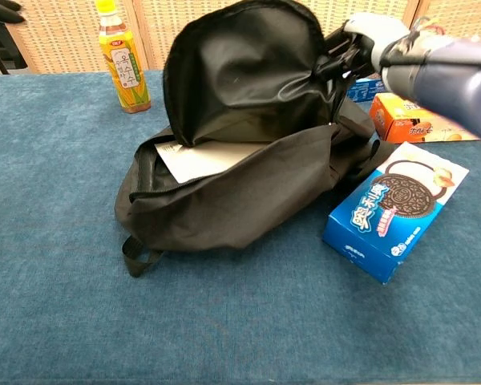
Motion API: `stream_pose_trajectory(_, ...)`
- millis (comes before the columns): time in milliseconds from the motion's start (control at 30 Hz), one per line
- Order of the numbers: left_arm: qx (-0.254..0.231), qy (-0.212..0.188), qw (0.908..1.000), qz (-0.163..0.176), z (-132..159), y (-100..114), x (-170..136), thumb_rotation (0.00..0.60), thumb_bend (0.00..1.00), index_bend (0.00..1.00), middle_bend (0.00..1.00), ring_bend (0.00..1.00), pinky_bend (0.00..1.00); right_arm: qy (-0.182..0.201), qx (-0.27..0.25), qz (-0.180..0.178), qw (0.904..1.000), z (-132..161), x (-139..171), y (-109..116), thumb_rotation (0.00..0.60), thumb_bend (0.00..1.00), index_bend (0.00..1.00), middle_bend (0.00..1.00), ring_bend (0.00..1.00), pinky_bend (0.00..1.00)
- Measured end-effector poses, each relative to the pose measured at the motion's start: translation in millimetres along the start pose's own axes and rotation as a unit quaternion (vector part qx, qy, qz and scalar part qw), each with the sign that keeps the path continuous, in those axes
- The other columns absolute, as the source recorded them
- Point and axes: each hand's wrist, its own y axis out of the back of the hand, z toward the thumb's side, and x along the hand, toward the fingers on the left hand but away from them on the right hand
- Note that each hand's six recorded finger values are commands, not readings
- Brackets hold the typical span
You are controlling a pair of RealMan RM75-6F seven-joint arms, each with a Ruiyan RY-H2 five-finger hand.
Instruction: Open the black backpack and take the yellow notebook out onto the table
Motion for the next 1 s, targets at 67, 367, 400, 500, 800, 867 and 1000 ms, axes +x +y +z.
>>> stream_pose_trajectory(67, 0.002, -0.013, 0.9998, -0.012, 2.7, -7.1, 7.7, 0.600, 0.12, 0.14, 0.00, 0.00, 0.09, -0.009, -0.006, -0.002, 0.9999, -1.4, -4.2, 7.8, 0.600, 0.61, 0.70, 0.56, 0.43, 0.49)
stream_pose_trajectory(367, -0.003, -0.044, 0.9981, -0.042, 25.8, -33.0, 57.0, 0.600, 0.19, 0.15, 0.00, 0.00, 0.09, -0.013, -0.023, 0.026, 0.9993, -2.8, 3.1, 8.9, 0.600, 0.61, 0.70, 0.56, 0.43, 0.49)
stream_pose_trajectory(400, -0.002, -0.047, 0.9980, -0.042, 28.3, -34.7, 62.0, 0.600, 0.20, 0.16, 0.00, 0.00, 0.09, -0.013, -0.024, 0.029, 0.9992, -3.3, 4.0, 8.6, 0.600, 0.62, 0.70, 0.56, 0.43, 0.49)
stream_pose_trajectory(500, 0.002, -0.056, 0.9977, -0.039, 37.4, -40.8, 77.2, 0.600, 0.21, 0.16, 0.00, 0.00, 0.09, -0.013, -0.025, 0.039, 0.9988, -4.1, 6.7, 7.2, 0.600, 0.61, 0.70, 0.56, 0.43, 0.49)
stream_pose_trajectory(800, 0.006, -0.086, 0.9942, -0.064, 69.2, -78.5, 114.6, 0.600, 0.21, 0.17, 0.00, 0.00, 0.09, -0.018, -0.032, 0.053, 0.9979, -6.8, 9.4, 5.8, 0.600, 0.61, 0.70, 0.56, 0.43, 0.49)
stream_pose_trajectory(867, 0.011, -0.088, 0.9938, -0.067, 73.3, -85.6, 123.0, 0.600, 0.21, 0.17, 0.00, 0.00, 0.09, -0.019, -0.033, 0.055, 0.9978, -7.0, 9.6, 6.8, 0.600, 0.61, 0.70, 0.56, 0.43, 0.49)
stream_pose_trajectory(1000, 0.024, -0.088, 0.9930, -0.075, 77.8, -95.5, 137.0, 0.600, 0.19, 0.17, 0.00, 0.00, 0.09, -0.019, -0.032, 0.058, 0.9976, -7.6, 11.1, 7.4, 0.600, 0.61, 0.70, 0.56, 0.43, 0.49)
